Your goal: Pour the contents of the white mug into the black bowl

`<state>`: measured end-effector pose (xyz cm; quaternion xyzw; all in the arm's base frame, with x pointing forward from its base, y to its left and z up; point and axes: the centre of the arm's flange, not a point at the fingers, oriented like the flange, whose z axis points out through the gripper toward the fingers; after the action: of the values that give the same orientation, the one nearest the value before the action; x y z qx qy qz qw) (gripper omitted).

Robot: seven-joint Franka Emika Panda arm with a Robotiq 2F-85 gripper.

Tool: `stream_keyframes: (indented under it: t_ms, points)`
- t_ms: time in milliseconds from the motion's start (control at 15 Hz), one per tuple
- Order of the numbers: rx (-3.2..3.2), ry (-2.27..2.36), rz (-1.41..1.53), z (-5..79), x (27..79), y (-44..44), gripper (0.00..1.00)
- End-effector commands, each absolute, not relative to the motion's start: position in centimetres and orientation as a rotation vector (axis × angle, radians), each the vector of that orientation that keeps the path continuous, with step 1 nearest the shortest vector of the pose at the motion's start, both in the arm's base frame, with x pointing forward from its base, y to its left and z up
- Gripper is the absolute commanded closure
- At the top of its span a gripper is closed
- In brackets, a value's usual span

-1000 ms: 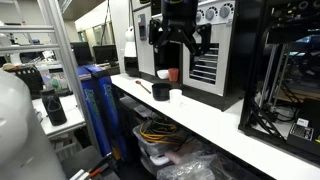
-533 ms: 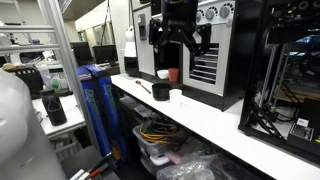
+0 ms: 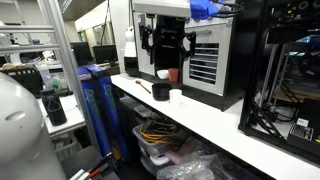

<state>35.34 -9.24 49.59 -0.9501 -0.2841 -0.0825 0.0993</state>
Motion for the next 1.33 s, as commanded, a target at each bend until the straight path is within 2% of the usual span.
stream_keyframes:
  t_ms: [0, 400, 600, 1267]
  points:
    - [-2.734, -1.129, -0.275, 48.3, 38.1, -6.4, 0.00]
    - [-2.663, -1.545, -0.453, 45.6, 39.5, -2.7, 0.00]
    - [-2.700, -1.459, -0.388, 46.8, 39.3, -2.8, 0.00]
    - [-2.662, -1.479, -0.447, 47.2, 39.5, -2.8, 0.00]
